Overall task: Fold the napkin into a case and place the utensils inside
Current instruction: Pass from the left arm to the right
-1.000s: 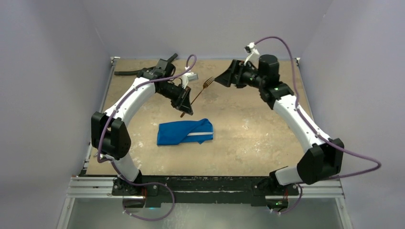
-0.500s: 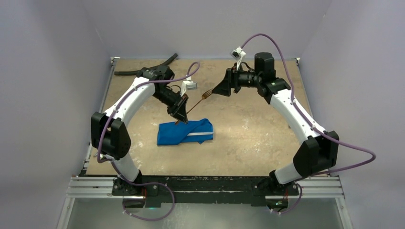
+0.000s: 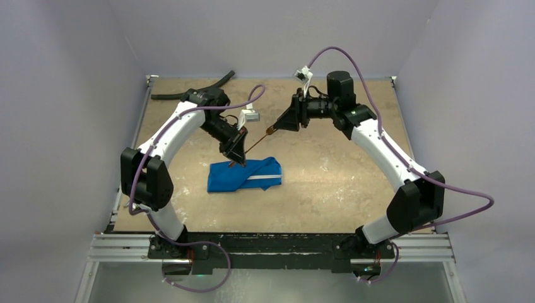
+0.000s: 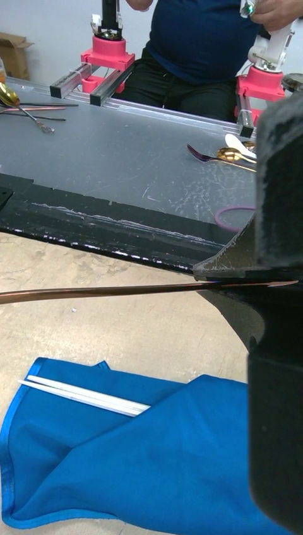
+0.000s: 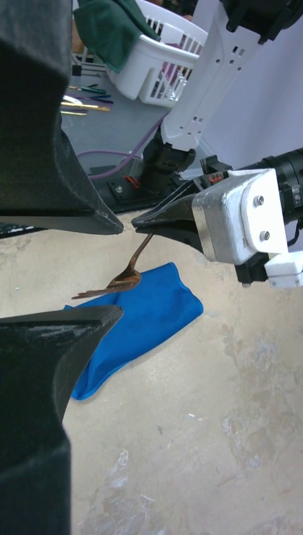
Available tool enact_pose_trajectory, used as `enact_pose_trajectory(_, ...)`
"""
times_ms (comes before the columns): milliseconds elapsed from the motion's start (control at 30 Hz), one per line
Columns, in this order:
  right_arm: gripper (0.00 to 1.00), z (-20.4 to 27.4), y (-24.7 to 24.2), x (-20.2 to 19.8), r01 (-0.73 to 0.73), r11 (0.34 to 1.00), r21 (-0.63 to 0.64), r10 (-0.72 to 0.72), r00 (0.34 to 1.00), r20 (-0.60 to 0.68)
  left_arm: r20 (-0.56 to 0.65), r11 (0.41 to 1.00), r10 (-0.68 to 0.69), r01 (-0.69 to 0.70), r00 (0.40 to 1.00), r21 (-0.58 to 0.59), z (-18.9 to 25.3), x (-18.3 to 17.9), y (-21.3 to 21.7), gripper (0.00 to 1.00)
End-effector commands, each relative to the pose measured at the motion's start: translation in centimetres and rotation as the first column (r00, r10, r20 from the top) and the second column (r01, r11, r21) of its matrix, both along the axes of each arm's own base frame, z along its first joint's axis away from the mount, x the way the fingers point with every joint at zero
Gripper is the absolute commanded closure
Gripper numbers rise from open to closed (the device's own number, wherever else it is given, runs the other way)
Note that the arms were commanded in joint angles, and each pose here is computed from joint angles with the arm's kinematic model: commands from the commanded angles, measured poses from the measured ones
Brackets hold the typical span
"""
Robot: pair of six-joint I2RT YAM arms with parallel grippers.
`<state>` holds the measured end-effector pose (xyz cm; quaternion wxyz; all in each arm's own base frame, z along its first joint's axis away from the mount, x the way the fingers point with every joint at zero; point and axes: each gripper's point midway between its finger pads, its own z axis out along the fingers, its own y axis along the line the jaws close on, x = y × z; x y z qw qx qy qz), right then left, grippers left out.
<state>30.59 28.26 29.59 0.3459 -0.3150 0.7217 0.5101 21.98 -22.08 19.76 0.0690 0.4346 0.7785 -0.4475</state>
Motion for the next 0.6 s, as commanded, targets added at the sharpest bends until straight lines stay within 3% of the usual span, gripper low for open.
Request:
enact_pose_trajectory(0,0.56,0.7,1.2,-0.7,-0.049,0.998,0.026,0.049,0.998,0.026,0.039,0.998,-0.028,0.030,0.999,-0.061,1.5,0.1,-0.6,1.00)
enact_pose_trajectory(200,0.84,0.0,1.7,-0.5,-0.040,0.999,0.013,0.040,0.999,0.000,0.055,0.998,-0.026,0.029,0.998,-0.052,1.7,0.2,-0.4,1.00)
enact_pose_trajectory(333,0.62,-0.9,1.5,-0.8,-0.041,0.999,-0.012,0.041,0.999,-0.013,0.055,0.998,-0.029,0.032,0.998,-0.049,1.7,0.1,-0.3,1.00)
enact_pose_trajectory(400,0.60,-1.2,1.4,-0.9,-0.041,0.999,-0.017,0.040,0.999,-0.015,0.053,0.998,-0.030,0.033,0.998,-0.046,1.5,0.2,-0.3,1.00)
enact_pose_trajectory(500,0.71,-1.2,1.3,-0.9,-0.034,0.999,-0.018,0.034,0.999,-0.011,0.049,0.998,-0.031,0.034,0.998,-0.044,1.4,0.2,-0.3,1.00)
enact_pose_trajectory(567,0.88,-1.2,1.2,-0.7,-0.008,1.000,-0.023,0.008,1.000,-0.018,0.052,0.999,-0.031,0.033,0.998,-0.043,1.4,0.3,-0.3,1.00)
